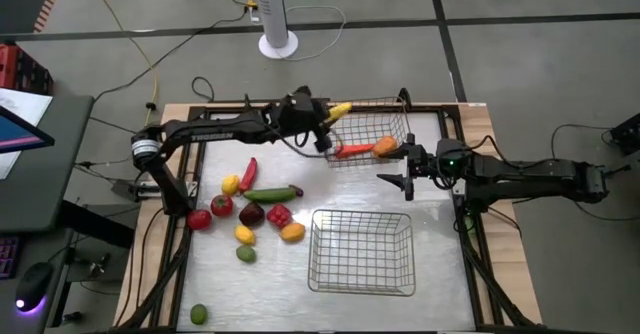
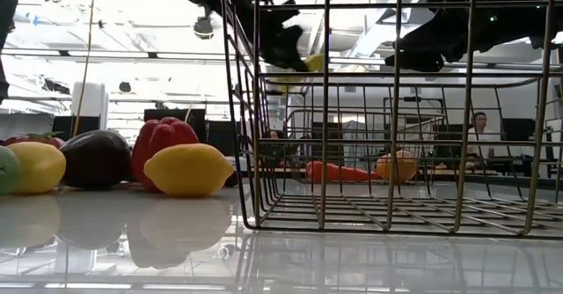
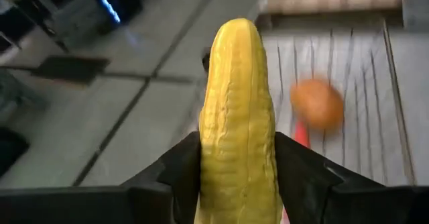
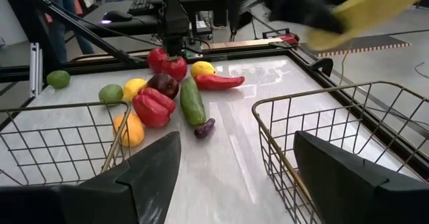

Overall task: Sort produce into baskets
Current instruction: Put the yellow corn into the top wire basket, then put the green cucumber into the top wire basket

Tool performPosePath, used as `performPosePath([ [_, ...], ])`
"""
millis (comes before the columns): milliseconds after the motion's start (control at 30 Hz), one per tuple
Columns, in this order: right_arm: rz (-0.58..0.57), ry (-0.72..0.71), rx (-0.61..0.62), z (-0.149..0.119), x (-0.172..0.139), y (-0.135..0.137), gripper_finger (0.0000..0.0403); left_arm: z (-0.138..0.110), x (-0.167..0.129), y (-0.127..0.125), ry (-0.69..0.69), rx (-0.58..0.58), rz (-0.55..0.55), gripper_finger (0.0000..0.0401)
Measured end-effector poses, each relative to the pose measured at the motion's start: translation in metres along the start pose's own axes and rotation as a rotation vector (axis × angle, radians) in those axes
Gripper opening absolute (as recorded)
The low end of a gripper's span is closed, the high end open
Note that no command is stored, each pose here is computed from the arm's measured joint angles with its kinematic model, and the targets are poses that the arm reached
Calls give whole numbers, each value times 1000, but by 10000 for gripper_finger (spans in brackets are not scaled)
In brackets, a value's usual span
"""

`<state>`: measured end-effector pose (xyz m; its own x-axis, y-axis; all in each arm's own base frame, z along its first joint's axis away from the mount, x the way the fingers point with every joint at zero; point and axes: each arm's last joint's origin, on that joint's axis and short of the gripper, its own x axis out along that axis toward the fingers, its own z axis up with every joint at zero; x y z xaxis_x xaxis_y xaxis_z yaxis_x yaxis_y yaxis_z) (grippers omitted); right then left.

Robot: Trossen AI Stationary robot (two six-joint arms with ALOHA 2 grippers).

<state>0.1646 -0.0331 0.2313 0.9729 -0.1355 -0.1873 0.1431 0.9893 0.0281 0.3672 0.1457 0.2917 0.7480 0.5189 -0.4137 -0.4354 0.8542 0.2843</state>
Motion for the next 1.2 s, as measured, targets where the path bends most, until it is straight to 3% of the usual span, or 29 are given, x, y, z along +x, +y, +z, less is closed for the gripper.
performPosePath([
  [167,3,-2,3,0,0,0,315,-2,21,7,-93,-123,-125,188],
  [367,3,1,10,0,0,1,315,-3,27,10,-13,-118,-204,269],
  [467,3,6,10,-1,0,1,315,4,6,14,93,-54,-232,291],
  [633,-1,12,10,-1,0,0,315,2,-41,8,237,-54,-279,291],
  [933,-9,8,8,-1,0,-1,315,-55,-102,-38,392,-131,-328,284],
  [1200,-6,-4,22,0,0,-1,315,-110,-104,-70,558,-199,-355,284],
])
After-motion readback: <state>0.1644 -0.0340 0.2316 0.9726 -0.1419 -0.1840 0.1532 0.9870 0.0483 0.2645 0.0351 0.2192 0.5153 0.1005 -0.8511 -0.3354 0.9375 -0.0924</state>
